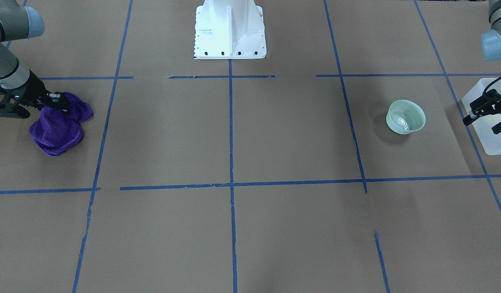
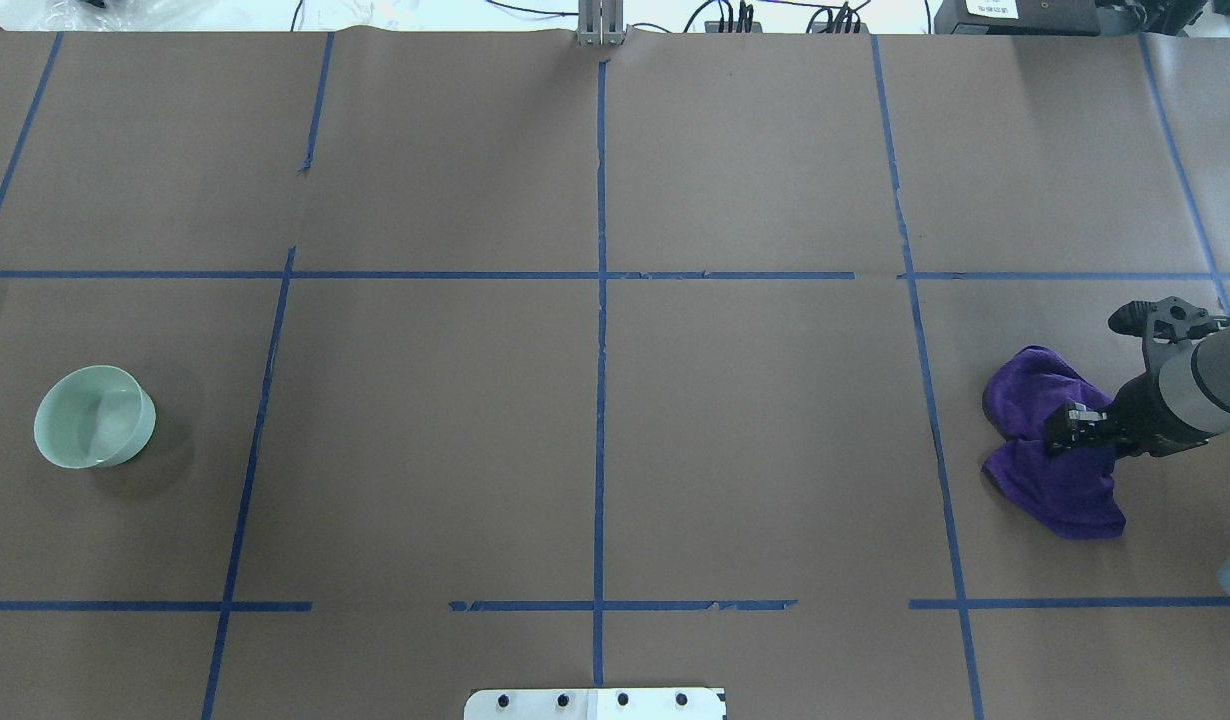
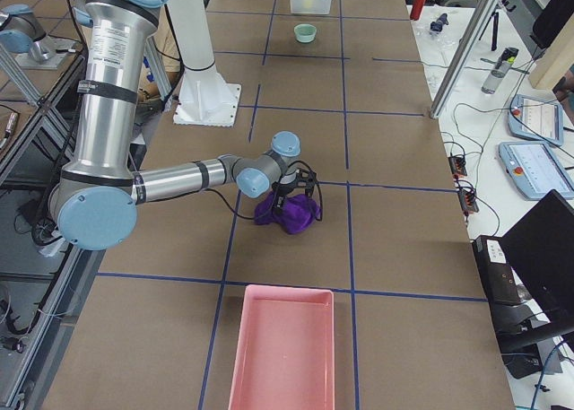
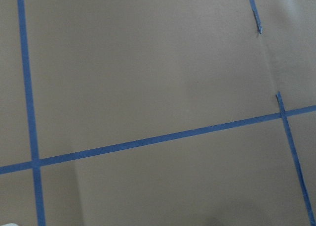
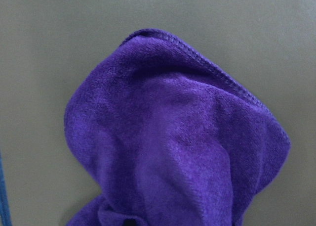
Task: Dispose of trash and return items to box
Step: 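Reach the right gripper down and grasp the purple cloth while the left arm returns, then drop the purple cloth into the pink bin while the left gripper nears the bowl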
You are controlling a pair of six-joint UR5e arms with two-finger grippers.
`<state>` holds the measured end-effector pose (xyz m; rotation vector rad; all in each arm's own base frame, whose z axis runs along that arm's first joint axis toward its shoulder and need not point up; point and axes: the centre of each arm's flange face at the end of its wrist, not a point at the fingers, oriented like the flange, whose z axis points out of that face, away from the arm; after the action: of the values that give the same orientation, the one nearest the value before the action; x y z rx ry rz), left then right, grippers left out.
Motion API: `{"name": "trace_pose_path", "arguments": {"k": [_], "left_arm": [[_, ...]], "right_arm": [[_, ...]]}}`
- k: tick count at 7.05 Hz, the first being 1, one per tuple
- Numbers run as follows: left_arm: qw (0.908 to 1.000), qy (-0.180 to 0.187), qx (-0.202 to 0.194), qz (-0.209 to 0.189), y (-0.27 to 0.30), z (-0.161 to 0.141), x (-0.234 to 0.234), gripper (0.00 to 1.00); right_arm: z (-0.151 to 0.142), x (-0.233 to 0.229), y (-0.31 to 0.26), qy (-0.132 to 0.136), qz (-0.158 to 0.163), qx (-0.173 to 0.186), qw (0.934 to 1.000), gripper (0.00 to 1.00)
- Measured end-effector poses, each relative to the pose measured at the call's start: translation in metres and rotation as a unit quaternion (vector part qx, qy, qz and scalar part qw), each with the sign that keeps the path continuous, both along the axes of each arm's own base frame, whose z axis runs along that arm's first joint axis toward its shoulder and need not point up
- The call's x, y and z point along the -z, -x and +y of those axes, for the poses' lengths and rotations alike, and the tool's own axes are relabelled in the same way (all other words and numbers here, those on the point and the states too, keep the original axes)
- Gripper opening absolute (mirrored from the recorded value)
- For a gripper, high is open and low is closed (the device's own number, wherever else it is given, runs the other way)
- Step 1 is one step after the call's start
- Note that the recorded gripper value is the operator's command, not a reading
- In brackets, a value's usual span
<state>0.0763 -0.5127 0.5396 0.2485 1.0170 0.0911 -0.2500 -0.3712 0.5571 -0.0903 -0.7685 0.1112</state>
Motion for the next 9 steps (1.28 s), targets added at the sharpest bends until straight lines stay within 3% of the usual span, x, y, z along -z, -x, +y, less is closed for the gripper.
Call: {"name": "trace_pose_path", "arguments": {"k": [2,3,5,6,7,9], "left_arm": [[0.9999,0.015,-0.006,0.004,-0.045,0.002,0.018,1.0],[0.9999,0.012,-0.008,-0.003,-0.063,0.004,0.025,1.0],[0.9998,0.013,-0.012,-0.009,-0.08,0.007,0.028,1.0],[0.9997,0.012,-0.012,-0.014,-0.086,0.008,0.027,1.0],[0.9997,0.012,-0.011,-0.019,-0.091,0.009,0.026,1.0],[0.9995,0.02,-0.007,-0.025,-0.093,0.012,0.021,1.0]], "right_arm": [[-0.001,0.019,-0.009,-0.003,-0.015,-0.013,0.9998,0.0],[-0.012,0.046,-0.042,-0.006,-0.044,-0.042,0.9981,0.0],[-0.037,0.083,-0.179,-0.011,-0.139,-0.107,0.9844,0.0],[-0.039,0.08,-0.24,-0.03,-0.156,-0.135,0.9781,0.0],[-0.038,0.061,-0.288,-0.054,-0.148,-0.15,0.976,0.0],[-0.025,-0.018,-0.378,-0.123,-0.085,-0.127,0.9806,0.0]]}}
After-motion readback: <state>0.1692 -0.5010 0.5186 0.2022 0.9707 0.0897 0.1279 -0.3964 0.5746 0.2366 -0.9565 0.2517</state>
